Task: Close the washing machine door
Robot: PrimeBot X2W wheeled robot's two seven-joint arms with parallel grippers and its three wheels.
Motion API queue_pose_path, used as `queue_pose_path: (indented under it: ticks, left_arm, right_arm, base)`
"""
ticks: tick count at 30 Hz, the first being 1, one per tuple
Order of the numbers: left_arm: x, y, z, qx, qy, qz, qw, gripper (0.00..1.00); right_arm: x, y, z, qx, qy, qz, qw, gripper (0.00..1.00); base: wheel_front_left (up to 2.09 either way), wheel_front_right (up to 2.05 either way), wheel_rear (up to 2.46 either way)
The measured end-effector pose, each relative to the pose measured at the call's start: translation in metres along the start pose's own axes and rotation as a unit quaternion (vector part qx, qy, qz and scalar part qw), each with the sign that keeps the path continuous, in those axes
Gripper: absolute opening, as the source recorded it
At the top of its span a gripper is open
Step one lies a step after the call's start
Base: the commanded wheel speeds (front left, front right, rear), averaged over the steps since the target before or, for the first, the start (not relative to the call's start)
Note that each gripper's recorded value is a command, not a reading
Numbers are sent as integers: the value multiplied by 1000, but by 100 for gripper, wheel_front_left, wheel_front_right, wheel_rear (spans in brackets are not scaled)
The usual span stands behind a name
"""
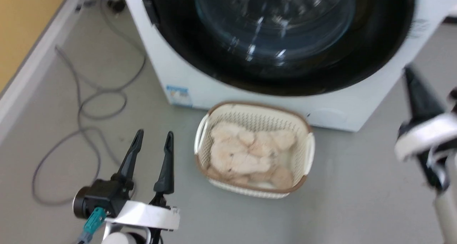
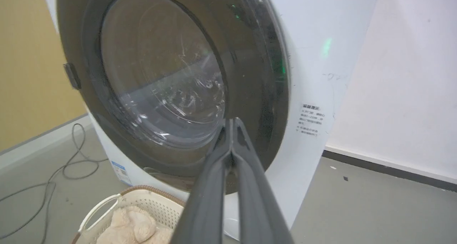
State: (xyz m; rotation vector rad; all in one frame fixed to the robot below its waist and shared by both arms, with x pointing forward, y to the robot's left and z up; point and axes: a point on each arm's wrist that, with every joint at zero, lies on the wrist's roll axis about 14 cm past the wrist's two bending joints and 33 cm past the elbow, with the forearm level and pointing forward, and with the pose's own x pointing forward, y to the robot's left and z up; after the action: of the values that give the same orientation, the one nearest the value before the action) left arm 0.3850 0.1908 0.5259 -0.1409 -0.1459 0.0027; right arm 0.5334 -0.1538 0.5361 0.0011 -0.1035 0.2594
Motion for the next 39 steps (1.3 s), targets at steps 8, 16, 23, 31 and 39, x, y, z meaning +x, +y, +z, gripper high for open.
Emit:
queue_pose_path:
  ticks: [8,16,23,31,39]
  left_arm:
    - [-14,-19,14,-8,-19,-22,1000,100]
    - [-31,-28,1,-13,4,-33,999,100]
    - [-37,-26,-6,-12,17,-32,999,100]
    - [-37,-27,-7,-12,18,-33,999,100]
    - [-37,-29,-8,-12,20,-35,999,100]
  right_arm:
    - [-93,3,31,10,-51,-41,998,0]
    - [-152,4,37,20,-66,-91,993,0]
    - [-175,8,24,25,-48,-108,993,100]
    - [-176,11,19,26,-41,-107,993,100]
    - [-176,12,16,28,-38,-106,993,100]
  base:
    - [0,0,0]
    - [0,0,0]
    - [0,0,0]
    - [0,0,0]
    - [0,0,0]
